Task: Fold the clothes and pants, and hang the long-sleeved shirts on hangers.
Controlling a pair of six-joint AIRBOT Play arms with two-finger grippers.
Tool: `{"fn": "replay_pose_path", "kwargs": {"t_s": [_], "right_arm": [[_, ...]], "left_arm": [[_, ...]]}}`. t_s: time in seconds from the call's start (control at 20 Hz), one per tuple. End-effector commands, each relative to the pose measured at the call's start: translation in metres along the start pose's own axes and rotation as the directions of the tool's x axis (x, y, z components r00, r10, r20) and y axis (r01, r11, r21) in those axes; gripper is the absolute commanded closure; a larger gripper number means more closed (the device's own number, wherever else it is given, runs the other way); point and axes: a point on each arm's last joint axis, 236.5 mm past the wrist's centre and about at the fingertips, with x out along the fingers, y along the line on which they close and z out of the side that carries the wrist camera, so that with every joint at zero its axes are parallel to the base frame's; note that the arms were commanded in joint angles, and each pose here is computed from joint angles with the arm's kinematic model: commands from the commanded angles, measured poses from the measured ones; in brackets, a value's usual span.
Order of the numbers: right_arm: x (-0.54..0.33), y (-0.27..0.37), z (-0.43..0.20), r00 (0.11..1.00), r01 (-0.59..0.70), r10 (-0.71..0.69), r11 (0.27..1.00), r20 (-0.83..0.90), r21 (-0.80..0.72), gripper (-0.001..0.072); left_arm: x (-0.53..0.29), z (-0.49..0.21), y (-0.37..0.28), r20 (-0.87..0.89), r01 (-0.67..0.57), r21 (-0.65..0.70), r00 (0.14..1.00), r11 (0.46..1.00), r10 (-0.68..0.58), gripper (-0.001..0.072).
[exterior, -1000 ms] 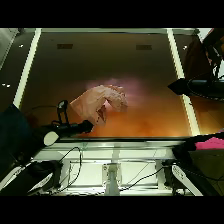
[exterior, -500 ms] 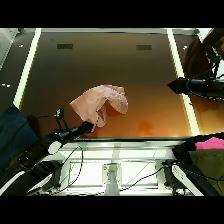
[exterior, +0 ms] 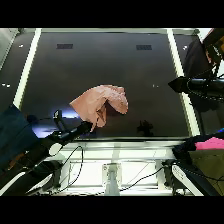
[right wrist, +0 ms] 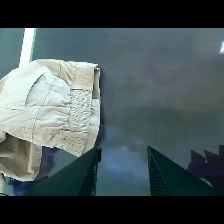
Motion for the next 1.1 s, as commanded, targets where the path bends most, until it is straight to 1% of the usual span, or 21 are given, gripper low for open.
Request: {"fn": "replay_pose_path", "kwargs": {"t_s": [0.0,0.05,0.1,0.15,0.2,0.25,0.3,0.35,0.4,0.45,0.55,0.7,0.85,0.95,1.05], "right_arm": [[0.0,0.0,0.0,1.0,0.0,0.0,1.0,0.001,0.001,0.0359],[0.0,0.0,0.0,1.0,-0.001,0.001,1.0,0.0,0.0,0.036],[0.0,0.0,0.0,1.0,-0.001,0.001,1.0,0.0,0.0,0.036],[0.0,0.0,0.0,1.0,0.0,0.0,1.0,0.001,0.001,0.036],[0.0,0.0,0.0,1.0,0.0,0.0,1.0,0.001,0.0,0.036],[0.0,0.0,0.0,1.0,0.001,-0.001,1.0,0.001,0.0,0.036],[0.0,0.0,0.0,1.0,0.001,-0.001,1.0,0.001,-0.001,0.036],[0.0,0.0,0.001,1.0,0.001,-0.001,1.0,0.003,0.0,0.036],[0.0,0.0,0.001,1.0,0.002,-0.002,1.0,0.005,0.0,0.036],[0.0,0.0,0.001,1.0,0.002,-0.002,1.0,0.006,0.0,0.036],[0.0,0.0,0.001,1.0,0.001,-0.001,1.0,0.006,0.0,0.0361],[0.001,0.0,-0.004,1.0,-0.002,0.002,1.0,-0.015,-0.001,0.0361],[0.007,0.0,-0.014,0.999,-0.009,0.009,1.0,-0.044,0.007,0.0363],[0.023,0.002,-0.039,0.994,-0.026,0.029,0.999,-0.109,0.024,0.0362],[0.044,0.012,-0.071,0.98,-0.066,0.073,0.997,-0.188,0.047,0.0362]], "left_arm": [[0.01,-0.006,-0.004,-0.002,0.019,-0.04,1.0,0.999,-0.019,0.0052],[0.015,-0.005,-0.012,0.017,0.048,-0.041,0.999,0.998,-0.048,0.0059],[0.017,-0.001,-0.021,0.049,0.085,-0.035,0.995,0.996,-0.084,0.0082],[0.017,0.005,-0.03,0.084,0.123,-0.038,0.989,0.992,-0.12,0.0237],[0.017,0.01,-0.034,0.106,0.143,-0.037,0.985,0.989,-0.138,0.0409],[0.017,0.012,-0.035,0.115,0.148,-0.038,0.983,0.988,-0.143,0.0531],[0.016,0.015,-0.035,0.123,0.149,-0.043,0.982,0.988,-0.142,0.059],[0.016,0.018,-0.035,0.132,0.152,-0.045,0.981,0.987,-0.145,0.0591],[0.015,0.02,-0.037,0.142,0.162,-0.047,0.978,0.986,-0.154,0.0658],[0.014,0.023,-0.04,0.155,0.175,-0.055,0.974,0.983,-0.165,0.0688],[0.011,0.031,-0.047,0.188,0.213,-0.088,0.963,0.973,-0.194,0.0688],[-0.005,0.046,-0.068,0.245,0.297,-0.071,0.93,0.952,-0.272,0.0688],[-0.035,0.063,-0.095,0.309,0.397,-0.016,0.875,0.918,-0.373,0.0689],[-0.056,0.073,-0.111,0.342,0.456,0.004,0.835,0.89,-0.43,0.069],[-0.079,0.08,-0.127,0.369,0.504,0.06,0.79,0.861,-0.489,0.069]]}}
